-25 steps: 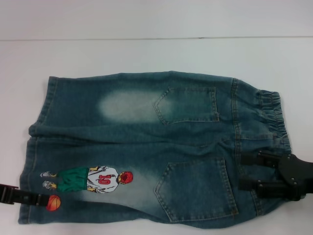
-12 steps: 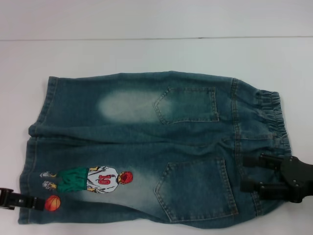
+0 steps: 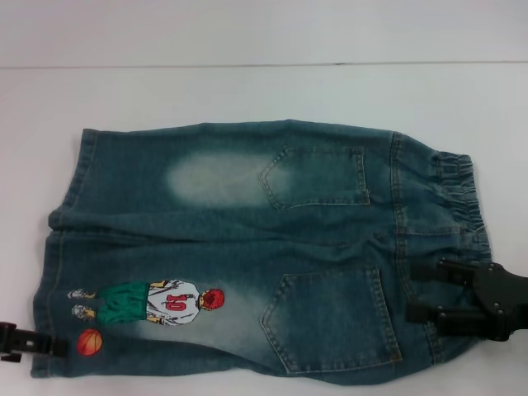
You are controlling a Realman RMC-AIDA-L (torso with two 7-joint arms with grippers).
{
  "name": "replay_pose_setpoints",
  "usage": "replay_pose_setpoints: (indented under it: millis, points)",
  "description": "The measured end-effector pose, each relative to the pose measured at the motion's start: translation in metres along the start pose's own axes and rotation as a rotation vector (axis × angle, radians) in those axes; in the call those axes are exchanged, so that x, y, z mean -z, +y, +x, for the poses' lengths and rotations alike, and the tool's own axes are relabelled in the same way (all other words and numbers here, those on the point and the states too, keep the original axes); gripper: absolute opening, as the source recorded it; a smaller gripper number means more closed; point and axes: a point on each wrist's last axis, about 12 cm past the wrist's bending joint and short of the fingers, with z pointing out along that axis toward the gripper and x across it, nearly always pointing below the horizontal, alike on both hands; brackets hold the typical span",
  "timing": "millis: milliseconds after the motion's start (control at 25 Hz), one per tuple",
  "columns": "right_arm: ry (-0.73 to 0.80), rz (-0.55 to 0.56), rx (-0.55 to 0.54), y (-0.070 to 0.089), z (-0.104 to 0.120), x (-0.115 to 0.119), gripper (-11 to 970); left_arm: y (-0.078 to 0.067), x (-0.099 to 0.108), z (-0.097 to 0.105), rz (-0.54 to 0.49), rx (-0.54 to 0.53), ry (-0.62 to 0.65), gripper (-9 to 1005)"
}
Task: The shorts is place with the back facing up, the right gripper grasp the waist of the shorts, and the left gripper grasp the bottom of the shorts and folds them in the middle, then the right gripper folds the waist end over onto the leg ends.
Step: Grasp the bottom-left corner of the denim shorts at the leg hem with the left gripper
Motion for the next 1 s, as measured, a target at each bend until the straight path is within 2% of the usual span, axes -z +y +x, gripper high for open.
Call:
replay_pose_setpoints:
  millis: [440,1000]
  points:
    - [0.000,0.001,0.000,-0.0001,0.0000,-0.0001,943,0.0030,-0.0069,0.0001,-0.007,0.004,0.010,963]
    - [0.000,0.002,0.001,-0.0005,-0.0004,-0.0004,944,-0.0062,-0.0121,-0.0030,0.028,-0.022,0.031,964]
